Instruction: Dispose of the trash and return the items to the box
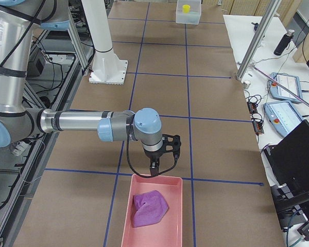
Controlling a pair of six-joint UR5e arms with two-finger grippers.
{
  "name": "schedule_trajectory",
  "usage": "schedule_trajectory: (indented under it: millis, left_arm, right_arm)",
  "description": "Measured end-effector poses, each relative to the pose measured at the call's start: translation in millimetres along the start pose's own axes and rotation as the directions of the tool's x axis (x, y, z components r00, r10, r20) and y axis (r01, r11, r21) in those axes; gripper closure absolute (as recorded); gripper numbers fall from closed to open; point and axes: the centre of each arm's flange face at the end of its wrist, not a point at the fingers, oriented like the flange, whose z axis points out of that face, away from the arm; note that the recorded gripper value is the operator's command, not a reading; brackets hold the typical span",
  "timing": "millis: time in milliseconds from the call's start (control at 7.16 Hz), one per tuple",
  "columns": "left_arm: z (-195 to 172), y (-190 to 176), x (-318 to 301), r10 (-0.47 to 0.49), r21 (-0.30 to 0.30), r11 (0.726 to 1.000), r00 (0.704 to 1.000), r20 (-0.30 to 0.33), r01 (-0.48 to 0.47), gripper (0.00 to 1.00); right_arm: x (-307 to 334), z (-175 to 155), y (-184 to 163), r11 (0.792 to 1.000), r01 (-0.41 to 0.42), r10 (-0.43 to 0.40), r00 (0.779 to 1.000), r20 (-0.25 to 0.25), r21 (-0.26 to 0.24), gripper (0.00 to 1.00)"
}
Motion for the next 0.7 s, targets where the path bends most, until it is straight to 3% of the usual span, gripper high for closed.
schedule_trajectory:
  millis: [699]
  left_arm:
    - [3.0, 1.2, -2.8, -0.009, -0.010, 1.000, 1.000, 0.000, 0.009, 0.01]
  right_arm:
    - [-3.2, -0.5, -0.6, 1.000, 0.002, -0.002, 1.000, 0.027, 0.000, 0.00]
